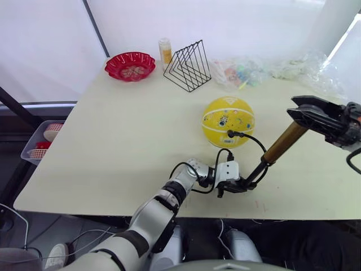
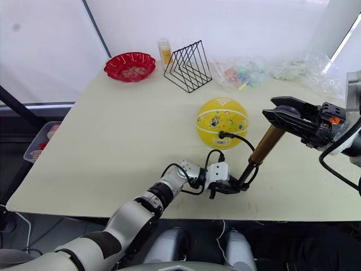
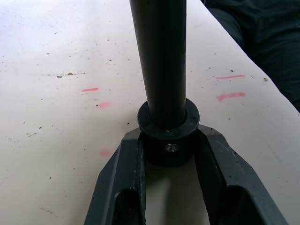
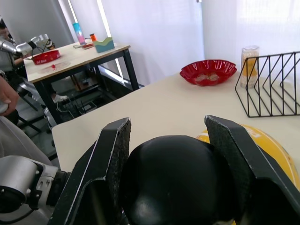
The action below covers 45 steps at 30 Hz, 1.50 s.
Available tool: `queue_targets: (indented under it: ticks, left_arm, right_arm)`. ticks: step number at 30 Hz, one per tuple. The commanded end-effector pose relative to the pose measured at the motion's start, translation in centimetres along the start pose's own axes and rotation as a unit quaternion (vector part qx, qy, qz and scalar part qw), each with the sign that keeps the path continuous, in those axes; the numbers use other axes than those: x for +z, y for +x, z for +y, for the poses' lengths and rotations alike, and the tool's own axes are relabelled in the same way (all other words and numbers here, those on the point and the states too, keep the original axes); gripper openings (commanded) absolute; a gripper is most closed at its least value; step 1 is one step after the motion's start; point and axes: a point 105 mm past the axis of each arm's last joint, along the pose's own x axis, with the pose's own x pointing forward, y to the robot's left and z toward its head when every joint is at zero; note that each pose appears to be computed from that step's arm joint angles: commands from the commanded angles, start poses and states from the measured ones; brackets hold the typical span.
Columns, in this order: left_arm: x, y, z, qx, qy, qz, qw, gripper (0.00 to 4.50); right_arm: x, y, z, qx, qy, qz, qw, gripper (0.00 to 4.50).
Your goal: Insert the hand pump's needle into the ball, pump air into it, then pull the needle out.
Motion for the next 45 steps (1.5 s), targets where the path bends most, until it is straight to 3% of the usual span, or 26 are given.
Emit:
queue_targets:
  ticks: [1,4,14,17,21,24,33,36,39,42,45]
  left_arm:
    - [-4.9,-0.4,-3.1,-0.045,-0.057,0.080,0.994,0.98]
    - [-4.8,-0.4,-3.1,-0.044,-0.057,0.080,0.994,0.98]
    - [-4.8,-0.6,-2.8,-0.036,-0.058,0.080,0.994,0.98]
    - [-4.8,-0.5,-2.8,-0.036,-0.058,0.080,0.994,0.98]
    - [-4.8,-0.5,-2.7,-0.035,-0.057,0.080,0.995,0.98]
    - [-4.8,-0.5,-2.7,-0.035,-0.058,0.080,0.995,0.98]
    - [-4.8,-0.5,-2.8,-0.037,-0.058,0.080,0.994,0.98]
    - [-4.8,-0.5,-2.9,-0.040,-0.057,0.080,0.994,0.98]
    - [-4.8,-0.5,-2.9,-0.042,-0.056,0.080,0.994,0.98]
    - [-4.7,-0.5,-2.9,-0.042,-0.055,0.080,0.994,0.98]
    - [-4.7,-0.5,-2.9,-0.043,-0.055,0.080,0.994,0.98]
  right_arm:
    - [2.4,-0.7,1.0,0.000,-0.065,-0.038,0.997,2.05]
    - [-2.0,-0.4,0.4,-0.008,-0.042,0.022,0.999,2.05]
    - [-13.9,-0.6,-1.2,-0.039,0.013,0.108,0.993,2.05]
    - [-16.1,-0.5,-1.2,-0.039,0.018,0.114,0.993,2.05]
    - [-17.0,-0.1,-1.2,-0.045,0.028,0.095,0.994,2.05]
    - [-15.9,0.0,-1.4,-0.045,0.012,0.083,0.995,2.05]
    - [-6.0,0.1,-0.9,-0.032,-0.051,-0.003,0.998,2.05]
    - [-0.4,-0.4,0.0,-0.020,-0.092,-0.037,0.995,2.05]
    - [3.2,-0.6,0.9,-0.010,-0.111,-0.058,0.992,2.05]
    - [4.9,-0.7,1.5,-0.004,-0.107,-0.063,0.992,2.05]
    - [4.7,-0.5,1.6,-0.006,-0.099,-0.054,0.994,2.05]
